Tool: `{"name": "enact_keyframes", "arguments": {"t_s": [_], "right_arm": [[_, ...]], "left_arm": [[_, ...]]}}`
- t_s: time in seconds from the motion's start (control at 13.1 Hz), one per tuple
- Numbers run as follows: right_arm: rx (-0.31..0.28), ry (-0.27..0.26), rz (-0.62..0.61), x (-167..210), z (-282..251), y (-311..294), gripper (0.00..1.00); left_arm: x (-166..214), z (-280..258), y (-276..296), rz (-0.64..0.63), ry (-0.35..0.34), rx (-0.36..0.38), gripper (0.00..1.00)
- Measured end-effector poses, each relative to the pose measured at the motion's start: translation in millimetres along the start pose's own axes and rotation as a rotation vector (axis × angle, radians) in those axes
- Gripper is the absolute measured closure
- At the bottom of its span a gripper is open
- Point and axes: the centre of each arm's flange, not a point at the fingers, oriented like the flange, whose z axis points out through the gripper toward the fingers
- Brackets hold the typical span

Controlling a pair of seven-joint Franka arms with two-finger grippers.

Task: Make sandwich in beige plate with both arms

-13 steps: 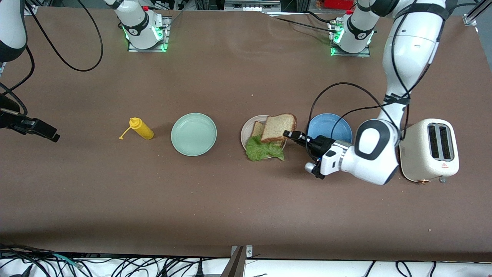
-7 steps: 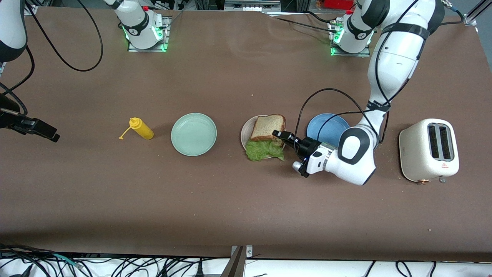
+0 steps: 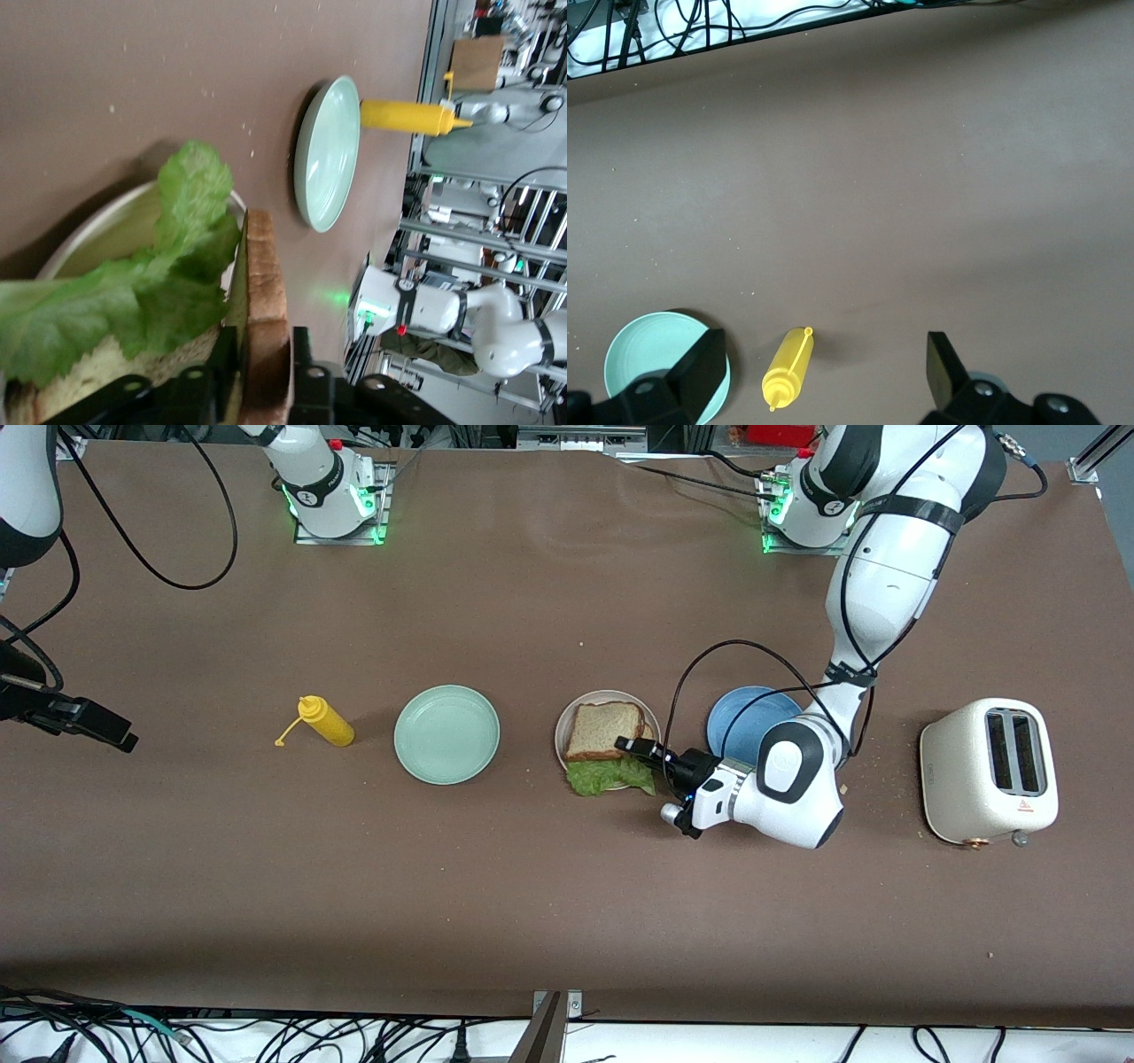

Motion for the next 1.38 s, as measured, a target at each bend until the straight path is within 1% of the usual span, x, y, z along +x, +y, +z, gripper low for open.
{"name": "enact_keyframes", "arguments": {"t_s": [0.08, 0.15, 0.23, 0.31, 0.38, 0.46, 0.69, 1.0, 1.22, 1.38], "right_arm": [[0.000, 0.000, 0.000, 0.0, 0.0, 0.0, 0.00], [0.000, 0.000, 0.000, 0.0, 0.0, 0.0, 0.00], [0.000, 0.000, 0.000, 0.0, 0.0, 0.0, 0.00], [0.000, 0.000, 0.000, 0.0, 0.0, 0.0, 0.00], [0.000, 0.000, 0.000, 0.0, 0.0, 0.0, 0.00], [0.000, 0.000, 0.000, 0.0, 0.0, 0.0, 0.00], [0.000, 0.000, 0.000, 0.0, 0.1, 0.0, 0.00], [0.000, 0.000, 0.000, 0.0, 0.1, 0.0, 0.00], [0.000, 0.000, 0.000, 0.1, 0.3, 0.1, 0.00], [0.000, -0.001, 0.000, 0.1, 0.3, 0.1, 0.00]], "left_arm": [[2.6, -0.4, 0.8, -0.005, 0.025, -0.015, 0.53], [4.7, 0.6, 0.9, -0.007, 0.043, -0.015, 0.41], [6.5, 1.7, 0.2, -0.007, 0.057, -0.006, 0.30], [7.4, 2.2, -0.8, -0.008, 0.065, 0.001, 0.21], [7.9, 1.4, -2.4, -0.010, 0.071, 0.005, 0.07], [8.0, -1.3, -5.0, -0.014, 0.076, 0.010, 0.00], [7.2, -23.1, -19.3, -0.032, 0.106, 0.042, 0.00], [4.4, -76.8, -41.7, -0.067, 0.171, 0.119, 0.00], [-1.9, -137.1, -36.9, -0.102, 0.214, 0.243, 0.00], [-11.7, -179.3, -23.0, -0.141, 0.236, 0.345, 0.00]]}}
